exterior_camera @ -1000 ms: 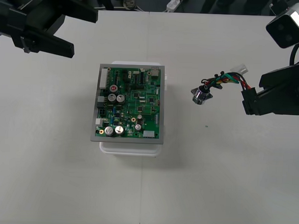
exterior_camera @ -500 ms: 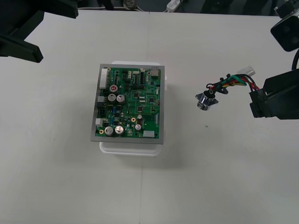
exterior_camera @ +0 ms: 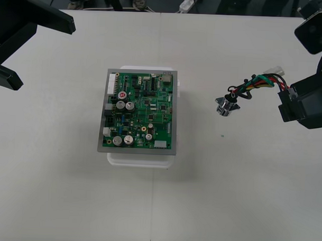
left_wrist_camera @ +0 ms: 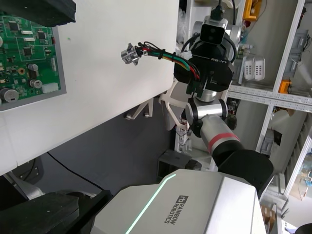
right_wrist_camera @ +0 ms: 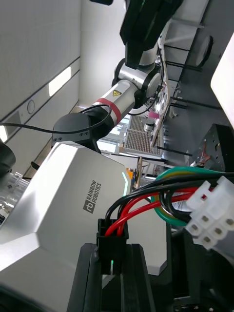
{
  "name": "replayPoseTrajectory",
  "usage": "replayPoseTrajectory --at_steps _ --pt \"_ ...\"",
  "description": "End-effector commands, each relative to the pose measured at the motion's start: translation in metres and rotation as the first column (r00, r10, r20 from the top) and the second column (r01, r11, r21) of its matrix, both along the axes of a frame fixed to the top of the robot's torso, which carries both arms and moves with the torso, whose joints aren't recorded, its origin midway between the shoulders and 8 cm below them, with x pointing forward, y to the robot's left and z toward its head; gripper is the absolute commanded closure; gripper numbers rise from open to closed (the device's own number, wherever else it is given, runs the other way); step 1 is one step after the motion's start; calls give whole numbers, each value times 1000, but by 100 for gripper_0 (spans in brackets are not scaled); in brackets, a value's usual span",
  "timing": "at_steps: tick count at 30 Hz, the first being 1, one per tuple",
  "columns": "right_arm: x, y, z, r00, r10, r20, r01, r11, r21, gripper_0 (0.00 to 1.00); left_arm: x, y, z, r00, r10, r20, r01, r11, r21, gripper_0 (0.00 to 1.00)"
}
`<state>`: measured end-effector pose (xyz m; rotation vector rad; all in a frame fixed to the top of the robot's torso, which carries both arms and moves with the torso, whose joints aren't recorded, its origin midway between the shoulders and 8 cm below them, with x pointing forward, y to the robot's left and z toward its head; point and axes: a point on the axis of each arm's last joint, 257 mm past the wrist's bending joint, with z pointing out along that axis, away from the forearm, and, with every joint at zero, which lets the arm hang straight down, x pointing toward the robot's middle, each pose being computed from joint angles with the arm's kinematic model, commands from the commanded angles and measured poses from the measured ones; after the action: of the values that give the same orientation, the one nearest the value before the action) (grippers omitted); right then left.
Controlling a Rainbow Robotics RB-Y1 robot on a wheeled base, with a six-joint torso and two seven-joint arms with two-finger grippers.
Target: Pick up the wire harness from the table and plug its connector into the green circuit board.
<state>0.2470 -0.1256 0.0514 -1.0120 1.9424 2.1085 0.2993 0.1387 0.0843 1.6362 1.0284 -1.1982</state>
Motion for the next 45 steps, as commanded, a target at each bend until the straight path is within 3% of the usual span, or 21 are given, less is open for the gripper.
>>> replayPoseTrajectory --at_steps 1,10,23,37,45 --pt "-4 -1 -1 1000 6 -5 -6 999 -40 100 -3 20 11 995 12 95 -12 1000 -5 0" --pt "-10 8 -20 999 53 -2 -52 990 -130 100 4 29 12 992 51 120 -50 999 -12 0" --pt "-27 24 -32 986 164 18 -156 964 -214 100 -12 18 10 991 -5 133 6 1000 -8 0" --pt "-48 42 -37 956 288 -45 -290 920 -263 100 -12 19 11 993 -2 121 4 1000 -16 0" --pt "-43 54 -34 949 311 -55 -315 915 -253 100 -13 16 11 993 -11 116 14 1000 -22 0"
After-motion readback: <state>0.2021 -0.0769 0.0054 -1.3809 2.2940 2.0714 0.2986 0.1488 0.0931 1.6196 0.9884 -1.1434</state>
